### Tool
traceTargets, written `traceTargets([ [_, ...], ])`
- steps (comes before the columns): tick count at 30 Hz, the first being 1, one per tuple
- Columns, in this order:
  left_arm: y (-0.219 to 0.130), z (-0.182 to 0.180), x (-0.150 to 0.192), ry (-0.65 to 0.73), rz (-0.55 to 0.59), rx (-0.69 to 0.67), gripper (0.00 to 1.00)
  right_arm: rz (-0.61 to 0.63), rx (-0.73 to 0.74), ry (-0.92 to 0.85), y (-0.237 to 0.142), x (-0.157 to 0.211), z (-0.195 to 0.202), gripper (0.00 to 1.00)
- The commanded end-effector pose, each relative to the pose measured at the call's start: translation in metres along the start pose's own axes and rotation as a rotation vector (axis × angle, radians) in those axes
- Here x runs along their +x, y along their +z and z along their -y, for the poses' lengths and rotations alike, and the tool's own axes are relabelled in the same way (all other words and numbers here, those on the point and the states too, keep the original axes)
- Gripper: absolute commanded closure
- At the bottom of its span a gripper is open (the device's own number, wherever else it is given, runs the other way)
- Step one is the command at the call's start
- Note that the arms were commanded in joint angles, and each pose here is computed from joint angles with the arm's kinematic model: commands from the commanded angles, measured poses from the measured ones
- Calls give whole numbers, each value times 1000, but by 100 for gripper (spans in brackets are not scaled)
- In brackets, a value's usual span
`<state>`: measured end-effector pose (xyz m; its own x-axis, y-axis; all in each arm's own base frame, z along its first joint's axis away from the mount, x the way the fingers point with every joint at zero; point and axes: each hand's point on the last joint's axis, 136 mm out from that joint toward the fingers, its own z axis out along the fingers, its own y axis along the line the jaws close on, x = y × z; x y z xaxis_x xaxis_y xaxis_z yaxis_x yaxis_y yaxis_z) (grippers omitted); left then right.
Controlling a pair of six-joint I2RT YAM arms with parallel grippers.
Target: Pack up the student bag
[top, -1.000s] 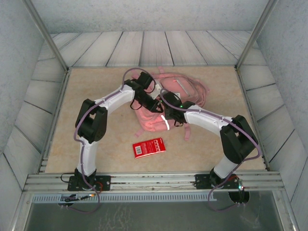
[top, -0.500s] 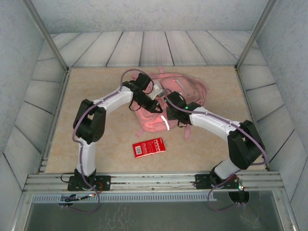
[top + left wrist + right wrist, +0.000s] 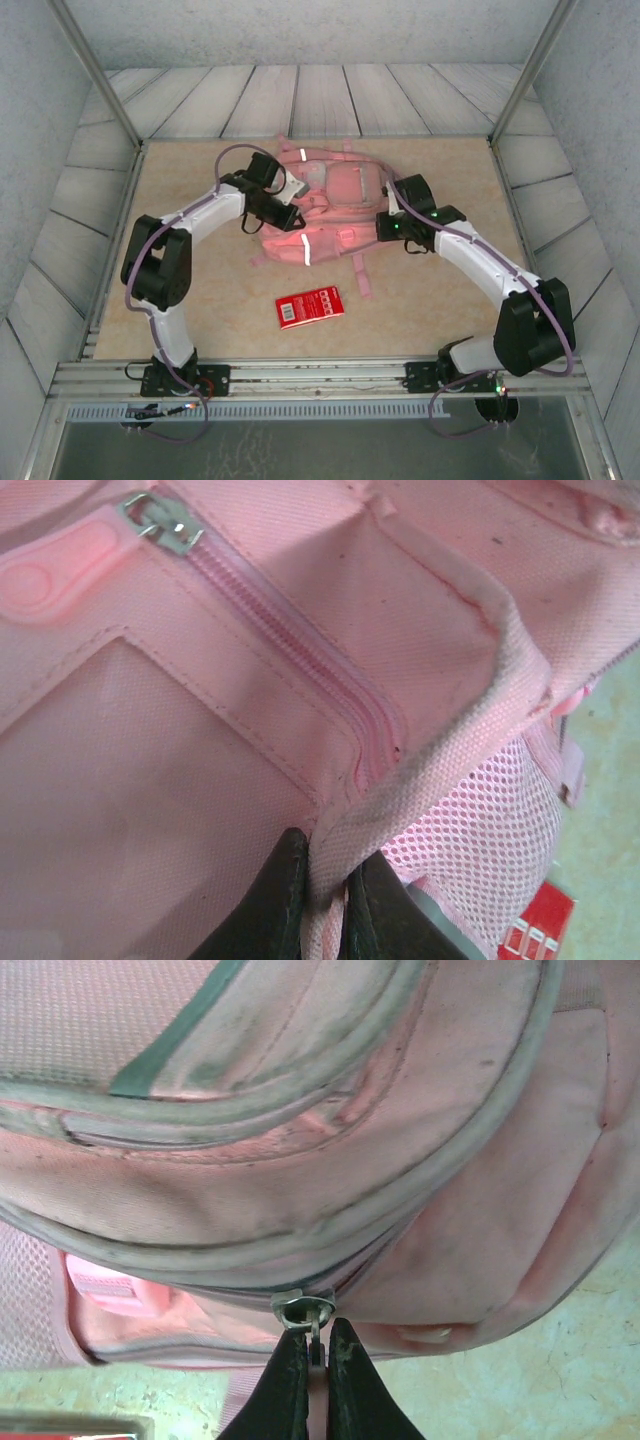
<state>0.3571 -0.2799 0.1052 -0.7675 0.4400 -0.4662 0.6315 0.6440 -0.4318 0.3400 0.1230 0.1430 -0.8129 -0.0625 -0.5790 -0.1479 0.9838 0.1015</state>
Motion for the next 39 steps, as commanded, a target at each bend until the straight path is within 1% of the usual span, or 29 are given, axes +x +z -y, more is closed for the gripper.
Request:
traceTargets([
  [1, -9, -104, 61, -188, -188, -402, 100, -87, 24, -18, -14, 21, 16, 100],
  [4, -18, -128, 65, -202, -214, -492, 100, -122, 14, -35, -15, 27, 15, 100],
  [7, -25, -144, 59, -217, -187, -528, 100, -164, 33, -43, -19, 33, 19, 100],
  [9, -26, -152, 53, -227, -158, -538, 100, -192, -10, -60, -24, 38, 12, 100],
  [12, -30, -160, 41, -230, -120, -554, 100, -217, -159, -91, -33, 46, -14, 100],
  [16, -31, -158, 29, -203, -92, -531, 99, -272, -213, -170, -40, 58, -41, 100],
  [17, -32, -153, 26, -193, -83, -511, 95, -291, -238, -177, -40, 59, -47, 100],
  [18, -33, -147, 25, -181, -71, -486, 87, -299, -267, -184, -40, 59, -55, 100],
  [20, -37, -136, 24, -164, -46, -469, 60, -288, -331, -193, -43, 55, -70, 100],
  [21, -40, -129, 26, -156, -40, -457, 55, -280, -355, -198, -45, 51, -77, 100],
  [22, -43, -121, 27, -147, -35, -442, 52, -272, -371, -198, -48, 46, -81, 100],
  [26, -56, -82, 29, -98, 7, -364, 46, -232, -445, -207, -59, 31, -96, 100],
  [28, -62, -60, 26, -47, 30, -324, 46, -229, -474, -212, -62, 29, -101, 100],
  [32, -65, -7, 20, 150, 62, -285, 48, -236, -507, -215, -60, 29, -107, 100],
  [35, -65, 36, 19, 260, 71, -157, 45, -242, -535, -224, -57, 30, -112, 100],
  [39, -63, 83, 23, 403, 68, -13, 44, -227, -564, -227, -57, 26, -117, 100],
])
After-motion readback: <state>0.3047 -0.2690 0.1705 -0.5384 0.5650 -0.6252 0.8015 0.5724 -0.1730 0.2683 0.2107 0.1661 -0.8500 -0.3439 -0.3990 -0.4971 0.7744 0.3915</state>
